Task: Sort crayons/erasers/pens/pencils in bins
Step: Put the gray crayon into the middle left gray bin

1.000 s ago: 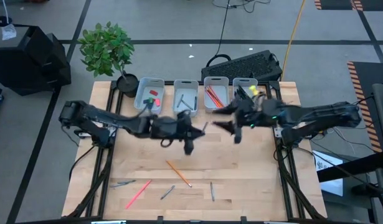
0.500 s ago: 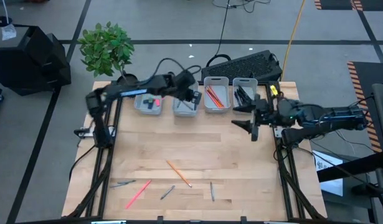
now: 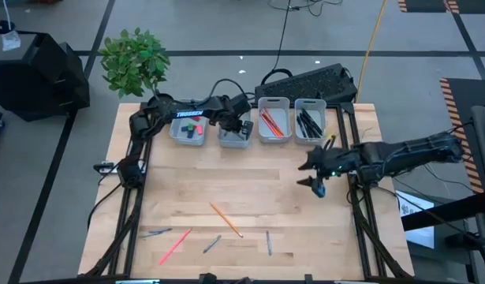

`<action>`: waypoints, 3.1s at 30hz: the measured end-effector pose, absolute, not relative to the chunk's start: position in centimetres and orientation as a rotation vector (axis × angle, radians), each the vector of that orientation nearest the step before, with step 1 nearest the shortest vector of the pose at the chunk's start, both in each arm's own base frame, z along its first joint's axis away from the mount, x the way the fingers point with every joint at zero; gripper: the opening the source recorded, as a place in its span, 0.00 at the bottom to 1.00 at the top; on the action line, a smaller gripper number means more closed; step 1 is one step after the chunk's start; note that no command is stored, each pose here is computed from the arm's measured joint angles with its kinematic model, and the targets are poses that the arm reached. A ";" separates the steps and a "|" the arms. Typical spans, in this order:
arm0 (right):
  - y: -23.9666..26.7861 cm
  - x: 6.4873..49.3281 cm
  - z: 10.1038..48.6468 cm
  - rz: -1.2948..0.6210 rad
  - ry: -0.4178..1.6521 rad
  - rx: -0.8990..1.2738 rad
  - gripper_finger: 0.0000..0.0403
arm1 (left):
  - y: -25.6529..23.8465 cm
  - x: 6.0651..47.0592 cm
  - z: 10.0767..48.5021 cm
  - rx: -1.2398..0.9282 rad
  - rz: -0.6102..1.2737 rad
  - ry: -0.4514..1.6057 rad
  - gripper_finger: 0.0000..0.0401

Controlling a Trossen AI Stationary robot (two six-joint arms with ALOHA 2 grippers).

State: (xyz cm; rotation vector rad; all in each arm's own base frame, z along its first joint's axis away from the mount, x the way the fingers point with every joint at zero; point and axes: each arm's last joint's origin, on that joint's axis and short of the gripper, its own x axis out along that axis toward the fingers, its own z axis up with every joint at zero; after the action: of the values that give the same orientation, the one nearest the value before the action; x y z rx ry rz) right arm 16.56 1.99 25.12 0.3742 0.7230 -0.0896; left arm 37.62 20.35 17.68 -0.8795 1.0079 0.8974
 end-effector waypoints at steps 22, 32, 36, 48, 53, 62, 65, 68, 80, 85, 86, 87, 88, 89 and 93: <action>12.0 14.2 19.3 0.242 1.701 0.033 0.66 | 14.9 33.0 31.3 -0.829 0.579 0.847 0.41; 12.9 13.1 16.4 0.060 1.999 0.230 0.84 | 5.2 29.8 38.6 -0.592 0.475 0.681 0.39; 12.7 12.8 14.9 -0.004 2.109 0.275 0.84 | 2.3 29.4 39.3 -0.539 0.424 0.662 0.39; 12.1 12.0 12.1 0.048 2.168 0.317 0.84 | -0.8 29.7 39.0 -0.475 0.333 0.696 0.39; 12.0 11.9 11.6 0.081 2.167 0.350 0.84 | -0.8 29.8 39.1 -0.480 0.333 0.691 0.39; 12.8 14.5 13.4 0.105 2.022 0.403 0.84 | -0.4 29.9 39.2 -0.482 0.339 0.671 0.39; 13.0 15.6 14.9 0.100 1.945 0.402 0.84 | 0.0 29.9 39.2 -0.487 0.352 0.667 0.39; 13.4 16.3 16.4 0.077 1.867 0.427 0.84 | 0.3 29.9 39.2 -0.495 0.363 0.663 0.39; 13.2 14.5 14.8 -0.486 1.839 0.969 0.81 | 0.0 29.9 39.2 -0.501 0.357 0.666 0.39; 12.7 14.3 12.3 -0.552 1.715 1.177 0.71 | -0.2 29.9 39.2 -0.485 0.346 0.670 0.39; 12.5 14.1 11.9 -0.595 1.714 1.207 0.68 | -0.2 29.9 39.2 -0.484 0.346 0.670 0.39; 12.3 13.8 11.6 -0.639 1.715 1.222 0.65 | -0.2 29.9 39.2 -0.484 0.346 0.670 0.39; 12.1 13.6 11.4 -0.684 1.719 1.226 0.62 | -0.2 29.9 39.2 -0.484 0.346 0.670 0.39; 11.9 13.4 11.2 -0.719 1.720 1.231 0.58 | -0.2 29.9 39.2 -0.484 0.346 0.671 0.39; 11.8 13.2 11.1 -0.819 1.696 1.276 0.43 | -0.2 29.9 39.2 -0.483 0.346 0.672 0.39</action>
State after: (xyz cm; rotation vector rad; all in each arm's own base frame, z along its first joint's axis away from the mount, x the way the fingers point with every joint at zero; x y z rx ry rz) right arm 13.25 11.79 11.10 1.2762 1.6960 -0.8192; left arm 29.91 -0.19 39.18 -0.4833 0.6716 0.3456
